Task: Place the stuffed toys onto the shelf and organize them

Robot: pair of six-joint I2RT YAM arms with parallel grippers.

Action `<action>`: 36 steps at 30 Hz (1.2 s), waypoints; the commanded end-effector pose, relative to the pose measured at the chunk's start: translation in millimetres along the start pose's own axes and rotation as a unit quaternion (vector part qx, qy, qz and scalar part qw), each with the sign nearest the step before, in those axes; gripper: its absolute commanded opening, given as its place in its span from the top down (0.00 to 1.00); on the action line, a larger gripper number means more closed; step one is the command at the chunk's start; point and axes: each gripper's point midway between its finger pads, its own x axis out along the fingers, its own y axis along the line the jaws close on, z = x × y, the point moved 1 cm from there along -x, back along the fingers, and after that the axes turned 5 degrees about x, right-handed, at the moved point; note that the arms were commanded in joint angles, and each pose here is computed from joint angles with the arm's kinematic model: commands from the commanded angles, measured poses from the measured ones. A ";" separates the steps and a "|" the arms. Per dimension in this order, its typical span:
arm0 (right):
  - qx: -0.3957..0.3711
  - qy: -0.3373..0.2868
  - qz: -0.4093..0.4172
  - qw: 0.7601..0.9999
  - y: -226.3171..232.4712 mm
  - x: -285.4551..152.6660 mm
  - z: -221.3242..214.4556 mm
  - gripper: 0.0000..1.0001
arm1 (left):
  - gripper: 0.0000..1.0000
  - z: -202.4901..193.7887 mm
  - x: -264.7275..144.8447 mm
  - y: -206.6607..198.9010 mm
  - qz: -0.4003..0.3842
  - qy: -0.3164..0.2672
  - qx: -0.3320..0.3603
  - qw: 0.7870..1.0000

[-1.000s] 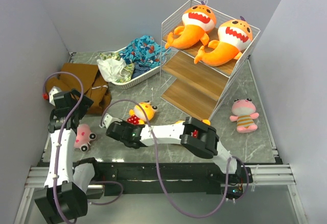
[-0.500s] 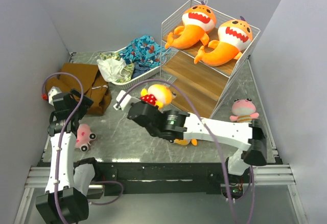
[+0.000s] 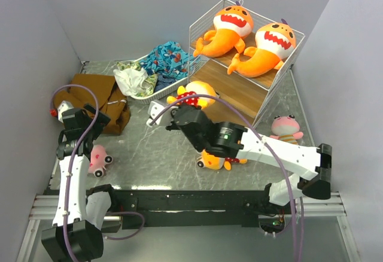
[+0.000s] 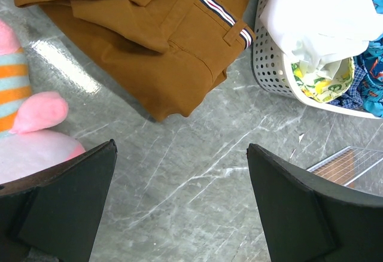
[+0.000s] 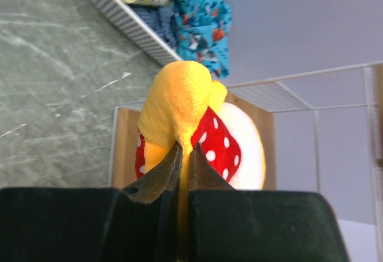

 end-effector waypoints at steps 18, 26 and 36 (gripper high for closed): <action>-0.061 -0.071 -0.075 0.993 -77.8 -27.4 14.8 1.00 | 0.03 7.3 -3.8 -6.2 -0.017 -0.020 0.012 1.000; -0.065 -0.080 -0.069 0.992 -77.8 -26.3 19.5 1.00 | 0.03 8.5 -3.9 -6.5 -0.016 -0.021 0.012 1.000; -0.063 -0.082 -0.074 0.992 -84.5 -30.7 23.2 1.00 | 0.04 7.4 -3.1 -6.5 -0.016 -0.019 0.012 1.000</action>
